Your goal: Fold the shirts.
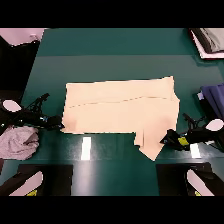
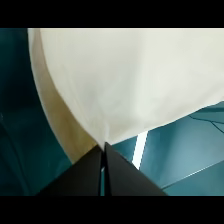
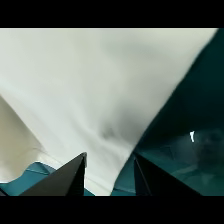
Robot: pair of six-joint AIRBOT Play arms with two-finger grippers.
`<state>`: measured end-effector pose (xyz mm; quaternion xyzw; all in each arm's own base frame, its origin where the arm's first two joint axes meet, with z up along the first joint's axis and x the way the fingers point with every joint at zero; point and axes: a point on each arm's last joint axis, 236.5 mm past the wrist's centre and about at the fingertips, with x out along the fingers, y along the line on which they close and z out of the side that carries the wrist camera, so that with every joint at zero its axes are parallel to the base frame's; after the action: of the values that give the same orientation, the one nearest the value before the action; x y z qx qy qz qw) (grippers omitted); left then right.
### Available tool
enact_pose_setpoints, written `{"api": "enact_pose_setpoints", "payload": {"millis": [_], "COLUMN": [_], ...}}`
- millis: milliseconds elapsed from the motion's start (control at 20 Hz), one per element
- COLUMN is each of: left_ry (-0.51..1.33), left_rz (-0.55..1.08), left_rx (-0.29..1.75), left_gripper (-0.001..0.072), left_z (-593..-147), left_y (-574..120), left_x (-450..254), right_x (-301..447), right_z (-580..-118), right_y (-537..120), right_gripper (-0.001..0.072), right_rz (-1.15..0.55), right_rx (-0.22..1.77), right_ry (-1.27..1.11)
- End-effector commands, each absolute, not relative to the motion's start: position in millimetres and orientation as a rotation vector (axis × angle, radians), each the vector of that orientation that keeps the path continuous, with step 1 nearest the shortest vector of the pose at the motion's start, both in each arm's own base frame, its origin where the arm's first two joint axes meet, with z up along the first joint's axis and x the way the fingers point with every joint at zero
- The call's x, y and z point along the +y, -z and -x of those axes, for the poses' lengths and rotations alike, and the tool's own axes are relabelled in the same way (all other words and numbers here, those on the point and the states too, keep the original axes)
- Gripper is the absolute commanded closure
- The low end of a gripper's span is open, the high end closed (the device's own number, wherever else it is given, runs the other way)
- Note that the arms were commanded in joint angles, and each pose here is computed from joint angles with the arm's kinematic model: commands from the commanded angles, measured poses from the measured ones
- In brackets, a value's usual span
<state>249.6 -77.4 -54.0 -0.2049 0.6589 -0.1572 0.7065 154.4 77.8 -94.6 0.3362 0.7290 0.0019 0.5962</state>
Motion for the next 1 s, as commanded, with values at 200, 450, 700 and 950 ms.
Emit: {"api": "enact_pose_setpoints", "payload": {"millis": [200,450,700,950], "left_ry": [0.360,0.376,0.374,0.290], "left_rz": [0.454,0.397,0.336,0.299], "left_rx": [1.477,1.351,1.179,0.906], "left_gripper": [0.0681,0.0681,0.0681,0.0681], "left_z": [-245.6,-245.9,-272.4,-332.3], "left_y": [52.6,16.4,-32.6,-87.1], "left_x": [-78.7,-79.0,-74.1,-54.4], "right_x": [63.7,67.2,55.8,41.0], "right_z": [-181.8,-190.7,-241.4,-302.0], "right_y": [91.8,31.6,-41.6,-67.8], "right_gripper": [0.0687,0.0689,0.0689,0.0690], "right_rz": [-0.713,-0.639,-0.583,-0.521], "right_rx": [1.520,1.385,1.177,1.128], "right_ry": [0.003,-0.088,-0.112,-0.141]}}
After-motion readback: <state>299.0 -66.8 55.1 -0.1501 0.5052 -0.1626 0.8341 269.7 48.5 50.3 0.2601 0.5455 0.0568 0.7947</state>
